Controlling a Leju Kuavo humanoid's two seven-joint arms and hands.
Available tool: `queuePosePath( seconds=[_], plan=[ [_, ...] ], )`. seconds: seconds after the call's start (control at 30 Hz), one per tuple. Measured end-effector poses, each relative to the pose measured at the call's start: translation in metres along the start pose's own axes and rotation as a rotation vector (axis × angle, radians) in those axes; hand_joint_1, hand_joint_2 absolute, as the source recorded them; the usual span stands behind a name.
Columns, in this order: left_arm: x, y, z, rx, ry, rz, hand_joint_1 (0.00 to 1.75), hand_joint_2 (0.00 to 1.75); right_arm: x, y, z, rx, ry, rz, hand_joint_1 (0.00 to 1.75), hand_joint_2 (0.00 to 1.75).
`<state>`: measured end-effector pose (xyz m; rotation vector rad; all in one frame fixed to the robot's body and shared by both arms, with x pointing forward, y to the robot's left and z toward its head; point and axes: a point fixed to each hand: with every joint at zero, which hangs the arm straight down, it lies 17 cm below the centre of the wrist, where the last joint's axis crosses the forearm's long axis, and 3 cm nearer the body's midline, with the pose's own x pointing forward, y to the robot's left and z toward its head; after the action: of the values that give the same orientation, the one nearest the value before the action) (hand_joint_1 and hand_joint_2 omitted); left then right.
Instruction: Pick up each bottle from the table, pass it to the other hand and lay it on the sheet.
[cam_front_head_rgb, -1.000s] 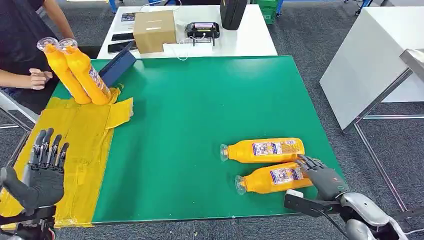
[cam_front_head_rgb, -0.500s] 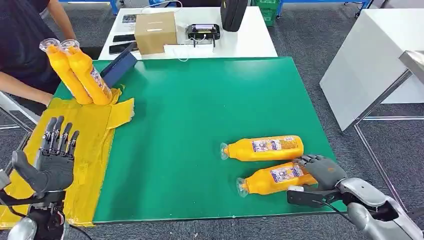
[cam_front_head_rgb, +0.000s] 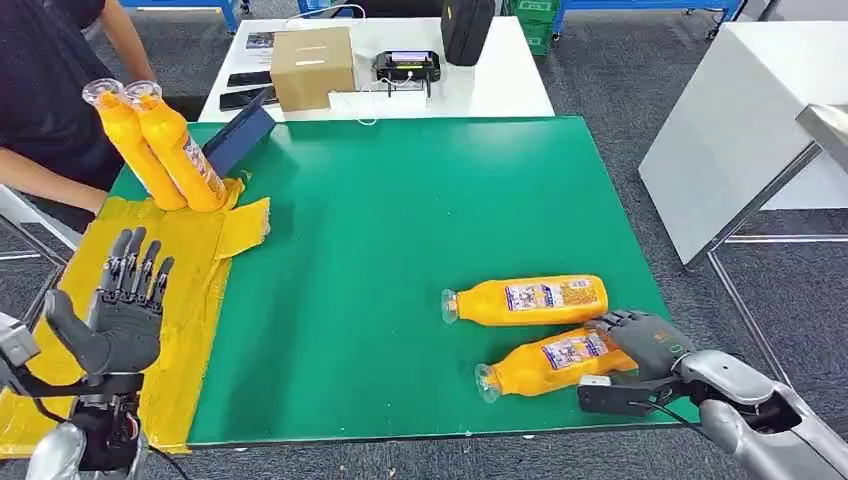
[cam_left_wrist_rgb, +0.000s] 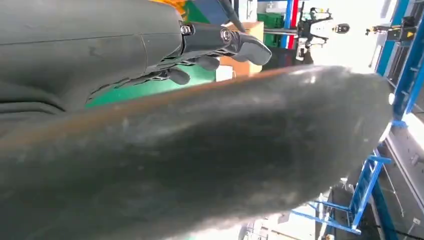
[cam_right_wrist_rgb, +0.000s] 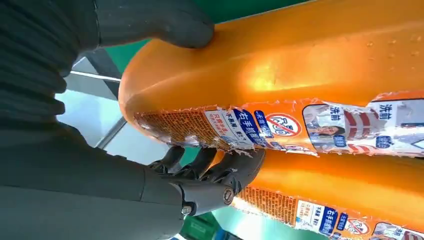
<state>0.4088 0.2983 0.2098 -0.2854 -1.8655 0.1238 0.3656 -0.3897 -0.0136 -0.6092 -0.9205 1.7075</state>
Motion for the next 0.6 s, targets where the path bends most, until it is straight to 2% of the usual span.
queuePosePath(
  seconds=[0.23,0.47,0.5,0.6],
  plan=[
    [0.003,-0.006,-0.011,-0.009,-0.009,0.013,0.00,0.00,0.008,0.045,0.008,0.126,-0.022,0.026,0.00,1.75],
    [0.002,-0.015,-0.022,-0.028,-0.011,0.029,0.00,0.00,0.001,0.056,0.017,0.168,-0.021,0.025,0.00,1.75],
    [0.002,-0.015,-0.023,-0.028,-0.011,0.031,0.00,0.00,0.000,0.058,0.019,0.176,-0.020,0.024,1.73,1.75],
    [0.001,-0.020,-0.027,-0.040,-0.009,0.035,0.00,0.00,-0.005,0.063,0.025,0.193,-0.012,0.010,1.75,1.75]
  ],
)
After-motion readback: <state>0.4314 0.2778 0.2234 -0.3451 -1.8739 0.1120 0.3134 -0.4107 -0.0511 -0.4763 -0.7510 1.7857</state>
